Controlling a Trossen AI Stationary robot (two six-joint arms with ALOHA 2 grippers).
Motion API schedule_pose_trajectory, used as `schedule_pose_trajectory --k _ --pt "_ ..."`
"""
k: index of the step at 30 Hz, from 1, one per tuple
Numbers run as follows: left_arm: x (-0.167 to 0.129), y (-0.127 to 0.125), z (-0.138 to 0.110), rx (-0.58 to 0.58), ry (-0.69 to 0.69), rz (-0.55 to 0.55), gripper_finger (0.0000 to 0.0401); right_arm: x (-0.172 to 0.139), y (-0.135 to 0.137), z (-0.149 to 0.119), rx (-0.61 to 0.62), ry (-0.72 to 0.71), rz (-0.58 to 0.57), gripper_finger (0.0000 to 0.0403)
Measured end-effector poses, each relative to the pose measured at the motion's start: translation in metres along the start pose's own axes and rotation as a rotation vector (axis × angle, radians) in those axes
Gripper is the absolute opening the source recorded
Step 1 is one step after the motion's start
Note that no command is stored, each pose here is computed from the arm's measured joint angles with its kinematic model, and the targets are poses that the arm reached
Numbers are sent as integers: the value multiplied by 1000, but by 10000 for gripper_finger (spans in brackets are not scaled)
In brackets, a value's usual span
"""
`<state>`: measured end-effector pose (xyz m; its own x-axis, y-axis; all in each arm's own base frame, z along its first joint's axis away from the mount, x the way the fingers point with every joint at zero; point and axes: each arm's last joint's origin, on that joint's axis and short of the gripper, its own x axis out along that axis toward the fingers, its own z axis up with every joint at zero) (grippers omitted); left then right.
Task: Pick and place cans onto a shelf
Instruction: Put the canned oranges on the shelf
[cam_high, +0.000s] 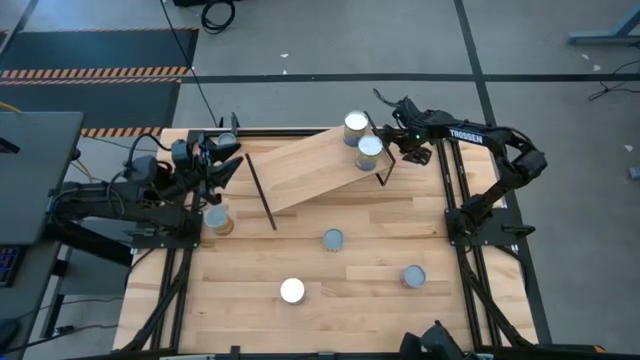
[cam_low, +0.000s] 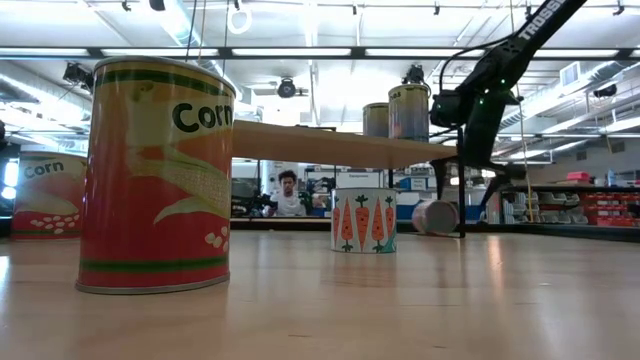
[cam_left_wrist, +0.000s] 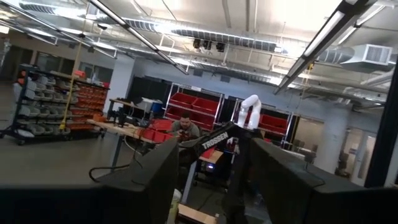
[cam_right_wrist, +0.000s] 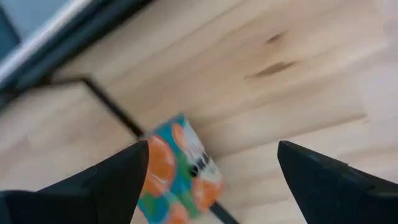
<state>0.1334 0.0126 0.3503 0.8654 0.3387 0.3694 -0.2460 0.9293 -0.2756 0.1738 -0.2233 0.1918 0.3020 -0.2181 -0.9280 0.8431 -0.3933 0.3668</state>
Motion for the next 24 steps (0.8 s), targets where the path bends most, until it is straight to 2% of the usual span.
schedule_pose_trajectory --k 9,13,21,24 --pt "0 0 0 -4 2 -2 206 -2 -1 6 -190 112 108 364" --pt "0 0 0 -31 2 -3 206 1 -9 10 -225 142 133 364" --pt "0 0 0 -37 2 0 206 14 -16 13 -294 152 289 364" --pt "0 1 0 -38 -3 25 206 20 -23 13 -296 136 274 364"
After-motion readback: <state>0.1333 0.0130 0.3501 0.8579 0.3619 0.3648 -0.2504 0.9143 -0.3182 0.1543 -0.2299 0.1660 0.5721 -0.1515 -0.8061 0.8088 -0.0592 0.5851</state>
